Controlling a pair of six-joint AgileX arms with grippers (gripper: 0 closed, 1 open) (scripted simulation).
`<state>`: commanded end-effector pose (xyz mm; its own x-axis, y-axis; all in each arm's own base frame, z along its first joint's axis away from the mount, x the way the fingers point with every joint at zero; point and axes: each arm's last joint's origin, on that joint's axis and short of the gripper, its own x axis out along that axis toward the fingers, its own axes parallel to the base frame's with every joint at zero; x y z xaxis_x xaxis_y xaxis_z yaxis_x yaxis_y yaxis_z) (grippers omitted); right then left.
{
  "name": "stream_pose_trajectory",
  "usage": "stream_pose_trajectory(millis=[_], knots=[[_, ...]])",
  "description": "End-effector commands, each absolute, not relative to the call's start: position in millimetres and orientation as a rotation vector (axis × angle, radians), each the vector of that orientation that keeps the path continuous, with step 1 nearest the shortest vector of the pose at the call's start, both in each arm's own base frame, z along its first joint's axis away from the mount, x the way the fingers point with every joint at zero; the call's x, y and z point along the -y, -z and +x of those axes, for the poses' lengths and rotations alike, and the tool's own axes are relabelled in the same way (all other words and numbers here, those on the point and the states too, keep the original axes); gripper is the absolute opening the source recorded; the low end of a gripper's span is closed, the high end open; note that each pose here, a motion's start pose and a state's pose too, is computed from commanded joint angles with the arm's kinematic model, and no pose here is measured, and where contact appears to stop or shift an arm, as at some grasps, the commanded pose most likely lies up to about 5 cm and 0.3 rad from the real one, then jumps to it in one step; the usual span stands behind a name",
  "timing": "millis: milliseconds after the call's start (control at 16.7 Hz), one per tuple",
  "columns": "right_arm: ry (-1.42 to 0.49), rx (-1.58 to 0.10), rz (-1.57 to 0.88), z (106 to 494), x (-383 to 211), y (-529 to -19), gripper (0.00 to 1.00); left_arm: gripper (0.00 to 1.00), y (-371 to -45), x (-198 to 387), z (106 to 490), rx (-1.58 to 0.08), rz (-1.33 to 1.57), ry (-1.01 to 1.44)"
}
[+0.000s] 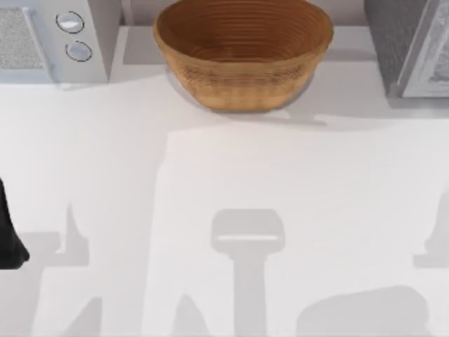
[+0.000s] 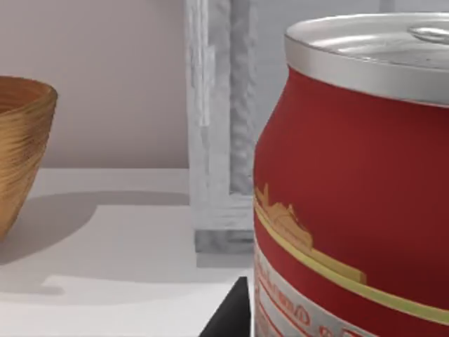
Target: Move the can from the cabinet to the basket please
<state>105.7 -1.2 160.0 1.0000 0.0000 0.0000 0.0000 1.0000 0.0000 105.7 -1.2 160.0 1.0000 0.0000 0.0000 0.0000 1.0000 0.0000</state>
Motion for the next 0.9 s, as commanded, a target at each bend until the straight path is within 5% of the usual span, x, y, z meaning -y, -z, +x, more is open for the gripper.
stream_pose_trajectory(millis=[540, 900], knots=[[-0.003, 0.040, 0.004, 114, -6, -215, 0.00, 1.00, -160, 1, 106, 0.000, 0.000, 0.000], [0.003, 0.045, 0.006, 184, -38, -310, 0.00, 1.00, -160, 1, 106, 0.000, 0.000, 0.000]])
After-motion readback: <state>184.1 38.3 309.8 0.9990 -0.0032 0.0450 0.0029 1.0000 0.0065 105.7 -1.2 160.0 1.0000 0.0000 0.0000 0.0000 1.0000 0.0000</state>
